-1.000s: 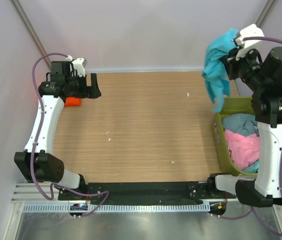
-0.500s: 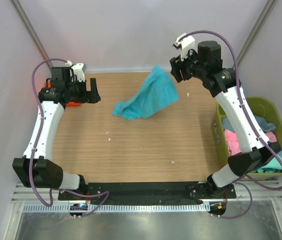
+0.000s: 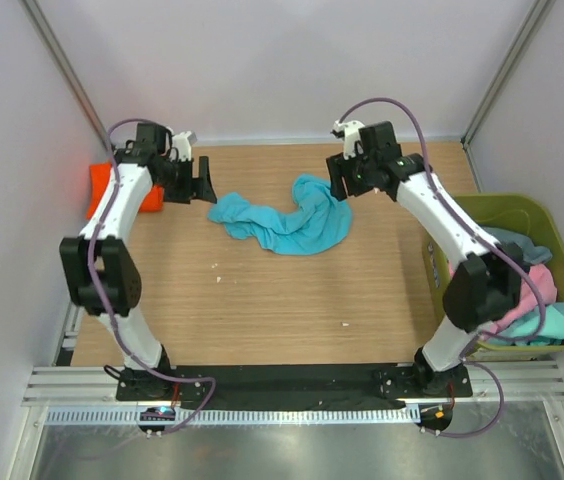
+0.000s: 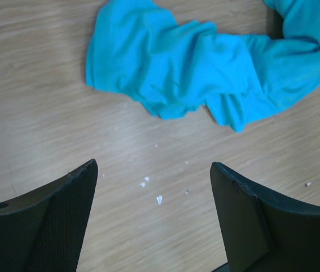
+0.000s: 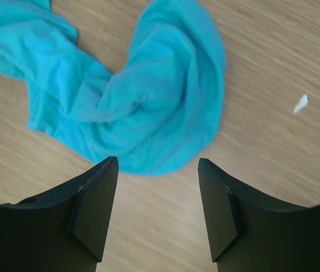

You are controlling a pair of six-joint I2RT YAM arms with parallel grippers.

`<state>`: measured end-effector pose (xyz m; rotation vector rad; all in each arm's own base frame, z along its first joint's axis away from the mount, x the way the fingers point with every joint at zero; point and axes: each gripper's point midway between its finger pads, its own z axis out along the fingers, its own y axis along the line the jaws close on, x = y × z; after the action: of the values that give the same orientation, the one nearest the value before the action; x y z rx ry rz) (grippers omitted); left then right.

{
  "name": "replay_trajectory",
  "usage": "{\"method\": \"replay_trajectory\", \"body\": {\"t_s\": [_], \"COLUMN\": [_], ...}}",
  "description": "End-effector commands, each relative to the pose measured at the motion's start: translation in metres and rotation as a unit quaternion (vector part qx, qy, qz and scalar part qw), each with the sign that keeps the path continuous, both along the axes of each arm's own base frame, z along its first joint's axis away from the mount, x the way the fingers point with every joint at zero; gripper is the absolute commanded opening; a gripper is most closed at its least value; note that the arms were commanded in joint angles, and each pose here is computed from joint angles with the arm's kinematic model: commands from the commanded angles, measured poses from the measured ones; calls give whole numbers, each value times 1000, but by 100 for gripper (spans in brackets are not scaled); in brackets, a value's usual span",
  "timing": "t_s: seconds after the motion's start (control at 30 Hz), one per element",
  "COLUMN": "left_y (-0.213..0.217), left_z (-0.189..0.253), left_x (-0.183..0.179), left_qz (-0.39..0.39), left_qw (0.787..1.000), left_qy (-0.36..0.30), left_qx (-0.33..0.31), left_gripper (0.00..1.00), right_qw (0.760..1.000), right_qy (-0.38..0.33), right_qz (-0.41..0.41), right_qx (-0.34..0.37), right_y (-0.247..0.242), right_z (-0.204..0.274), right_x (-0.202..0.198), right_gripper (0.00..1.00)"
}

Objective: Fold and stack the t-shirts
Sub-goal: Move the tshirt to the center of the board, then flatten the tshirt out

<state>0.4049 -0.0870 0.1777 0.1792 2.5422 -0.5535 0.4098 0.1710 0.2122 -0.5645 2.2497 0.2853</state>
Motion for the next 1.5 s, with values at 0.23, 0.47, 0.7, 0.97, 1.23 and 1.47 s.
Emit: {"method": "replay_trajectory", "body": {"t_s": [0.23, 0.47, 0.7, 0.97, 1.23, 1.47], "left_y": [21, 21, 22, 15, 11, 2], "left_z": [-45, -80, -100, -80, -57, -23], "left_x": [95, 121, 117, 101, 92, 90], "left_qz": [-24, -34, -26, -22, -17, -4], "left_qw": [996, 995, 995, 997, 998, 1000], "left_qy": [-17, -9, 16, 15, 1, -16], "left_qx": [78, 88, 93, 71, 53, 0], "left_gripper": [81, 80, 80, 80, 80, 78], "right_qw": [997, 998, 999, 999, 997, 986], "right_qy": [-37, -12, 30, 45, -67, -118], "right_qz": [-9, -7, -2, 4, 25, 100], "right_qx": [69, 58, 37, 0, 10, 62], "right_y": [69, 74, 73, 75, 86, 109], "right_z": [-13, -58, -107, -148, -34, 114], "right_x": [147, 160, 155, 158, 164, 56], "right_gripper": [64, 64, 66, 41, 1, 1]}}
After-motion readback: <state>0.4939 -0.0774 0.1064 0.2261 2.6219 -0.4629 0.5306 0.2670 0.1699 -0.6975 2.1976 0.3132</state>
